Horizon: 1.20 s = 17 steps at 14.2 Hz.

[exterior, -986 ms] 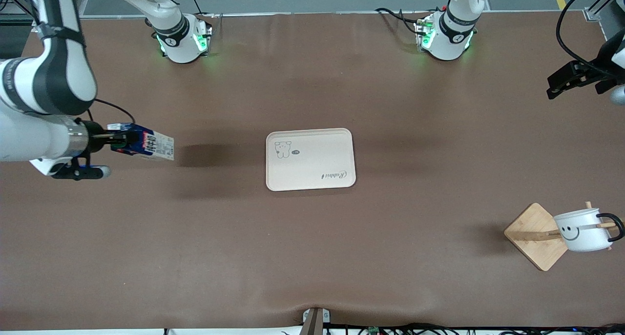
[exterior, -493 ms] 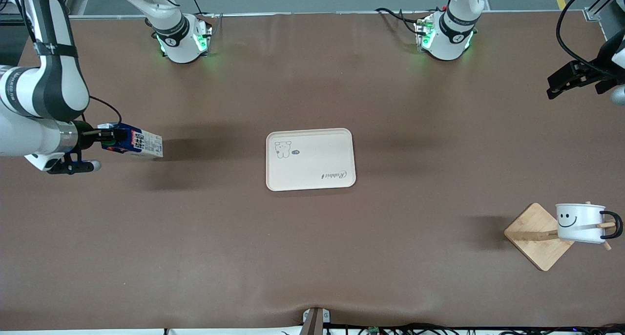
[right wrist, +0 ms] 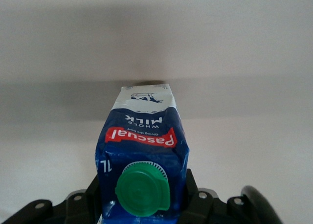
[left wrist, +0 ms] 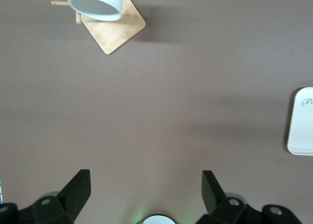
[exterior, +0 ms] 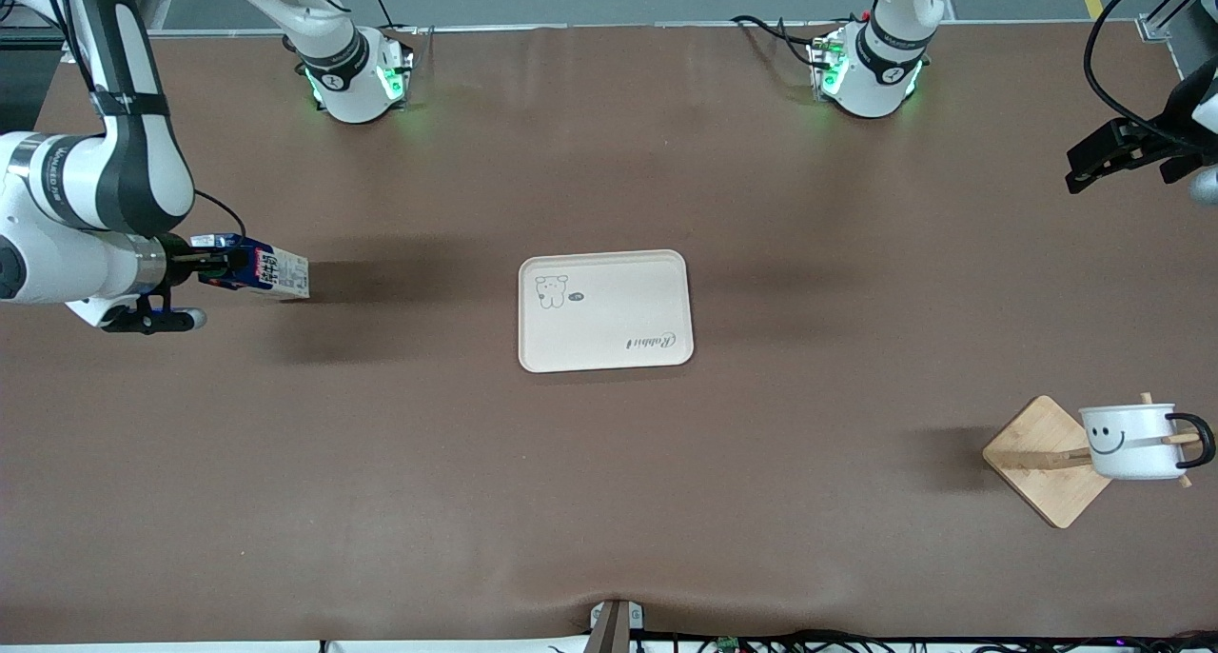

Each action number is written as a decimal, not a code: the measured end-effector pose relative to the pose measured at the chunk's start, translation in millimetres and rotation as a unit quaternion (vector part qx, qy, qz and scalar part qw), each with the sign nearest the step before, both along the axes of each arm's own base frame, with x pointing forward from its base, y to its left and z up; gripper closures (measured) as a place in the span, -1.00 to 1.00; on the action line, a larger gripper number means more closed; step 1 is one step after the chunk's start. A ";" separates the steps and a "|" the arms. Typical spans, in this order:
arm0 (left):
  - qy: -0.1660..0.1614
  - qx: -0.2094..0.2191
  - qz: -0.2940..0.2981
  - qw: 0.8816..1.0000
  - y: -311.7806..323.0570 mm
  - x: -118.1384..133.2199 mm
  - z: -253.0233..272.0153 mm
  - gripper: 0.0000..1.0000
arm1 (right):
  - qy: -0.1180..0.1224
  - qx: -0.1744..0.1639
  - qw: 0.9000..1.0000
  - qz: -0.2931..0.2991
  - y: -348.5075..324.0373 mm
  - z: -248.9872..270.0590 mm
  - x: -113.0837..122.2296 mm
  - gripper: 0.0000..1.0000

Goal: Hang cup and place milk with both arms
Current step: 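Carry the milk carton with the right gripper away from the tray, then lower the milk carton onto the table with the right gripper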

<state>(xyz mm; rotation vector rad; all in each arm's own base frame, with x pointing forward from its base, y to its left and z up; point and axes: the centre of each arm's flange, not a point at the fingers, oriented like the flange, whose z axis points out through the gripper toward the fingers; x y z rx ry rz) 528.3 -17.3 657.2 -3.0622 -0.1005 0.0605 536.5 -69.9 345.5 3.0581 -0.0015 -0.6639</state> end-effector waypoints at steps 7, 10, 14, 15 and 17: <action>-0.002 0.000 0.000 1.000 -0.1 0.8 -1.2 -1.00 | -0.011 -0.003 1.000 -0.001 2.5 -10.4 -3.5 -0.30; -0.006 0.000 -0.001 1.000 -0.3 3.1 -4.0 -1.00 | -0.010 -0.003 1.000 -0.001 2.8 -11.4 -4.8 -0.38; -0.011 -0.001 -0.004 1.000 -2.9 4.8 -5.9 -1.00 | -0.007 -0.002 1.000 -0.001 3.2 -14.3 -6.7 -1.00; -0.011 -0.002 -0.005 1.000 -4.4 4.9 -6.0 -1.00 | -0.006 -0.002 1.000 -0.001 3.2 -14.5 -6.9 -1.00; -0.011 -0.003 -0.010 1.000 -9.7 4.7 -6.0 -1.00 | -0.006 -0.002 1.000 -0.001 3.3 -14.9 -7.2 -1.00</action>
